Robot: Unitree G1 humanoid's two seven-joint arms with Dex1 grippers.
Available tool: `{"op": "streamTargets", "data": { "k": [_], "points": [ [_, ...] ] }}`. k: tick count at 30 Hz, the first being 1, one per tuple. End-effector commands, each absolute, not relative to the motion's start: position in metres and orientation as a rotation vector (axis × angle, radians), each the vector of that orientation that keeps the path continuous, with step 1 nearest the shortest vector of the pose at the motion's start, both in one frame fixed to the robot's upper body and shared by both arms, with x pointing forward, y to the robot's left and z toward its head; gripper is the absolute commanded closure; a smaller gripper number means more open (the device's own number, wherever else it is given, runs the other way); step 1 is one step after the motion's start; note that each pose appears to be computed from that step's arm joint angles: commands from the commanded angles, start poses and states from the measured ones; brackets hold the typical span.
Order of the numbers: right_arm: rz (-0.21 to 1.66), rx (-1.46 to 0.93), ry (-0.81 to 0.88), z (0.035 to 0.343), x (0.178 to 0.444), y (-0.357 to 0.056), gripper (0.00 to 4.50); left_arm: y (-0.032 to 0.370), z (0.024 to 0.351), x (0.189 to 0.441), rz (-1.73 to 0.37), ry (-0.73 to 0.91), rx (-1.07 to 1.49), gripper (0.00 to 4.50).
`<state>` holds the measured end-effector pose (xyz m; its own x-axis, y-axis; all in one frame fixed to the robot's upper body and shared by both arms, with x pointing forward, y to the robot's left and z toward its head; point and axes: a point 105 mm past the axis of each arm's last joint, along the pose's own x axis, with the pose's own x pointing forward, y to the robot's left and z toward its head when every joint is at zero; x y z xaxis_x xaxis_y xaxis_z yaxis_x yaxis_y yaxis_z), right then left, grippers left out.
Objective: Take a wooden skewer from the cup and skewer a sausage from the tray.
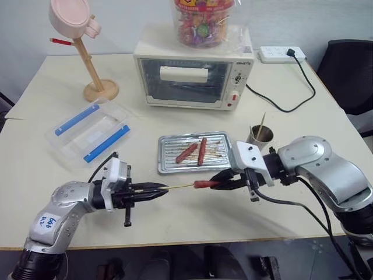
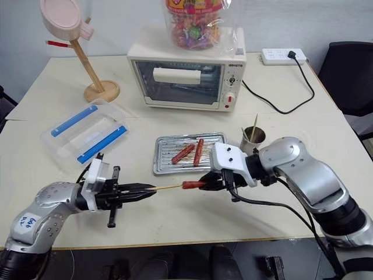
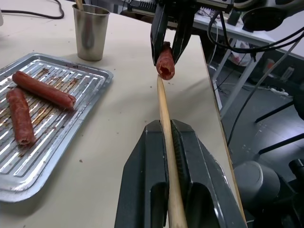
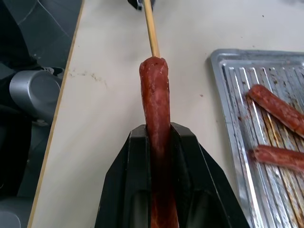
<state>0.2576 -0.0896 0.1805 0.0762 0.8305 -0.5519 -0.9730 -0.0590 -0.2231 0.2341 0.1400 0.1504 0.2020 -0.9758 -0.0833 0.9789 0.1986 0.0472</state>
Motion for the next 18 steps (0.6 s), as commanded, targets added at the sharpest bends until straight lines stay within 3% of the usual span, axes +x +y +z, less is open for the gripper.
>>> {"op": "streamTargets", "data": {
  "k": [1,18],
  "points": [
    [1.499,-0.673,0.244,0.187,0.256,-0.092,3.99,0.143,0.157,0.231,-1.38,0.02,0.104,4.5],
    [1.499,-0.666,0.247,0.185,0.256,-0.091,3.99,0.139,0.158,0.231,-1.408,0.024,0.09,4.5]
  ]
}}
